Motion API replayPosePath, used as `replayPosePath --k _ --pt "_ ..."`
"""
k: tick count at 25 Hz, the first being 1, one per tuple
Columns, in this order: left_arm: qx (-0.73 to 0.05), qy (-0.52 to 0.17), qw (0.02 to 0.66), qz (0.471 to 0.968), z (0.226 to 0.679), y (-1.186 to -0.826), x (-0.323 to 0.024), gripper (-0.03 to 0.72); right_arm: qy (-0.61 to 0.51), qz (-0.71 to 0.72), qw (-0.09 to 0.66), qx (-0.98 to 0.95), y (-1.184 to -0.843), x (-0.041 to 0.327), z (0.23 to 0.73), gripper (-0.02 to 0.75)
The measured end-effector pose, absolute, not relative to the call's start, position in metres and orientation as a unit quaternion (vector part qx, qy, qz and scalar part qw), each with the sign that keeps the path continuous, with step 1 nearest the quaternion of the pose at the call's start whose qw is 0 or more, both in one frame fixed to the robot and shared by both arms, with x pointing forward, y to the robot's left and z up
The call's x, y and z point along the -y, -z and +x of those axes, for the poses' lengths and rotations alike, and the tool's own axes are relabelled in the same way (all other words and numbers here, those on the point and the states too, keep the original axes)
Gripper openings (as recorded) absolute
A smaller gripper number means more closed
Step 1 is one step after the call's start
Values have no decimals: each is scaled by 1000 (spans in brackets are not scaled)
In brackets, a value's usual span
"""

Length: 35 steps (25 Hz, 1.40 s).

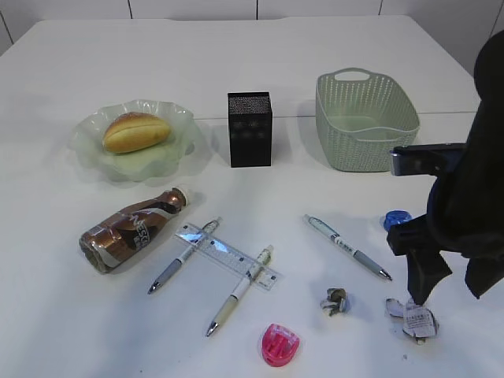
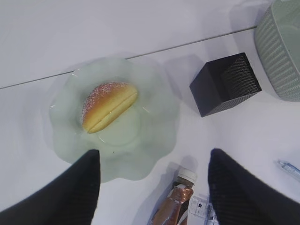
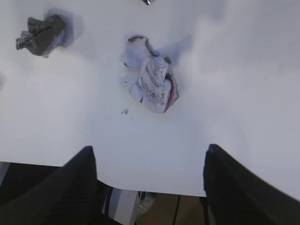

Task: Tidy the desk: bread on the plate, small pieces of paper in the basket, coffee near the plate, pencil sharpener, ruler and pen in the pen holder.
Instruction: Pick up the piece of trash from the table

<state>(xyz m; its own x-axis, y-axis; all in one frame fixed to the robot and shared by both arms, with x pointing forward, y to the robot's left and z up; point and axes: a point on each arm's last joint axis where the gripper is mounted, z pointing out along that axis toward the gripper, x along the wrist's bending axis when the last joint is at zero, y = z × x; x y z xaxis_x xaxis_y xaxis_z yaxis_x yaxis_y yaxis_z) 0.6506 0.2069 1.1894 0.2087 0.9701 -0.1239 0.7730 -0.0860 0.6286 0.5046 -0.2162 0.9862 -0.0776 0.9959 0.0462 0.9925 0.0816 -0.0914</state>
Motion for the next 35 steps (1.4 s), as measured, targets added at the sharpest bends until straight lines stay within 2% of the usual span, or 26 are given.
replayPosePath --k 7,17,21,35 --pt "-606 -181 293 717 648 -1194 -210 503 -38 -678 59 731 -957 213 517 551" --pt "-604 -190 294 716 643 -1200 -212 503 -23 -680 44 732 -939 211 528 551" --pt "-603 -194 295 715 641 -1203 -213 502 -43 -678 53 732 -923 212 526 551" --pt "-604 -195 295 715 641 -1203 -213 502 -19 -679 35 733 -916 211 531 551"
